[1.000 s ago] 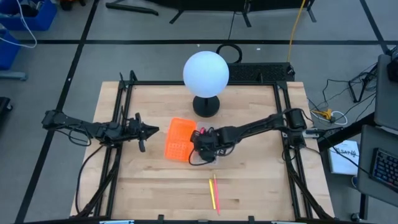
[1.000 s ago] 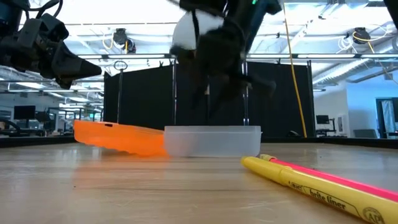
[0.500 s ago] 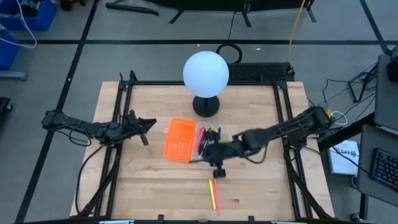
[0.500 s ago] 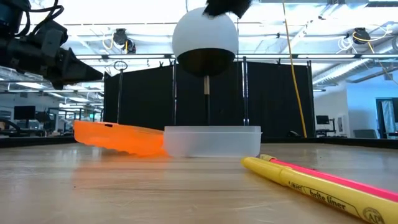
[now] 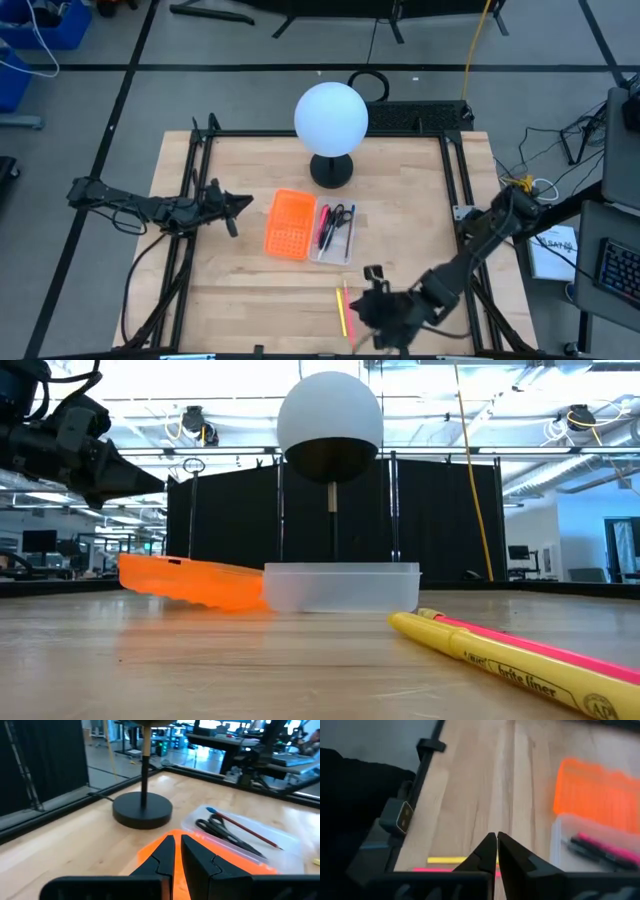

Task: Pick & place school supplies into a supply box
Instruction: Put the pink pencil into the supply box

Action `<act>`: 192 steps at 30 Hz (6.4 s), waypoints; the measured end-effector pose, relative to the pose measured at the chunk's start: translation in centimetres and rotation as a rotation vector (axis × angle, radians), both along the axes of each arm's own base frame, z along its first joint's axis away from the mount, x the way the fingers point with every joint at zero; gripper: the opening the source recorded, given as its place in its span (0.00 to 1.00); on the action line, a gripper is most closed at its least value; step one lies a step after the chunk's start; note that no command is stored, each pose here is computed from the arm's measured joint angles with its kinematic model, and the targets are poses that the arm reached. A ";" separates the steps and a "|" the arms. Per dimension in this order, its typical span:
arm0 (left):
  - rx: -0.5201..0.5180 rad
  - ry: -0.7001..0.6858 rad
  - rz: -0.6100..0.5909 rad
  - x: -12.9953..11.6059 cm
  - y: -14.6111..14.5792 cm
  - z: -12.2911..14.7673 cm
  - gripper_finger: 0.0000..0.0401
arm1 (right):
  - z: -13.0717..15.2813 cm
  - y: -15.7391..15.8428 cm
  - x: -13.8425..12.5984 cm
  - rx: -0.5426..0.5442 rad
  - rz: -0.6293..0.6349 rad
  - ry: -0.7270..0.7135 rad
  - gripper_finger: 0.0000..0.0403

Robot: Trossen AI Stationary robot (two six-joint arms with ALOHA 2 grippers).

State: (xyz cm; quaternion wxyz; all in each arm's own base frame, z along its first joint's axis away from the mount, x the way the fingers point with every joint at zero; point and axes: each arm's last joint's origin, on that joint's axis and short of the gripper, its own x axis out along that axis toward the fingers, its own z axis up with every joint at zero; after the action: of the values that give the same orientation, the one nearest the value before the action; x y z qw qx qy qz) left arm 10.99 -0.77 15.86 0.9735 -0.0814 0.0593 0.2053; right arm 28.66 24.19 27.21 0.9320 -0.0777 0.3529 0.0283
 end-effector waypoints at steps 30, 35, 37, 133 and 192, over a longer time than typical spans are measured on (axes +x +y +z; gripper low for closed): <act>-0.043 0.033 -0.026 -0.1 -0.1 -0.5 0.09 | -11.4 -12.5 -7.8 0.182 -0.249 -0.395 0.00; -0.066 0.006 0.069 -0.2 0.2 -0.4 0.09 | -12.0 -13.9 -8.7 0.203 -0.279 -0.471 0.00; -0.061 0.010 0.067 -0.2 0.2 -0.4 0.09 | -12.2 -14.3 -8.9 0.215 -0.286 -0.486 0.00; -0.030 0.041 -0.306 0.2 -0.9 -0.3 0.09 | -12.0 -6.9 5.0 0.682 -0.964 0.398 0.40; -0.032 0.065 -0.304 0.1 -0.8 -0.5 0.09 | -16.6 -8.2 4.5 0.340 -0.850 0.591 0.14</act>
State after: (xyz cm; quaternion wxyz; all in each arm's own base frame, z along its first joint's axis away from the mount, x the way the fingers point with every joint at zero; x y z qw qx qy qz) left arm 11.10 -1.62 15.35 0.9895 -0.0802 0.1055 0.0570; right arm 33.20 15.97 10.59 0.7219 0.2351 0.5905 -0.2735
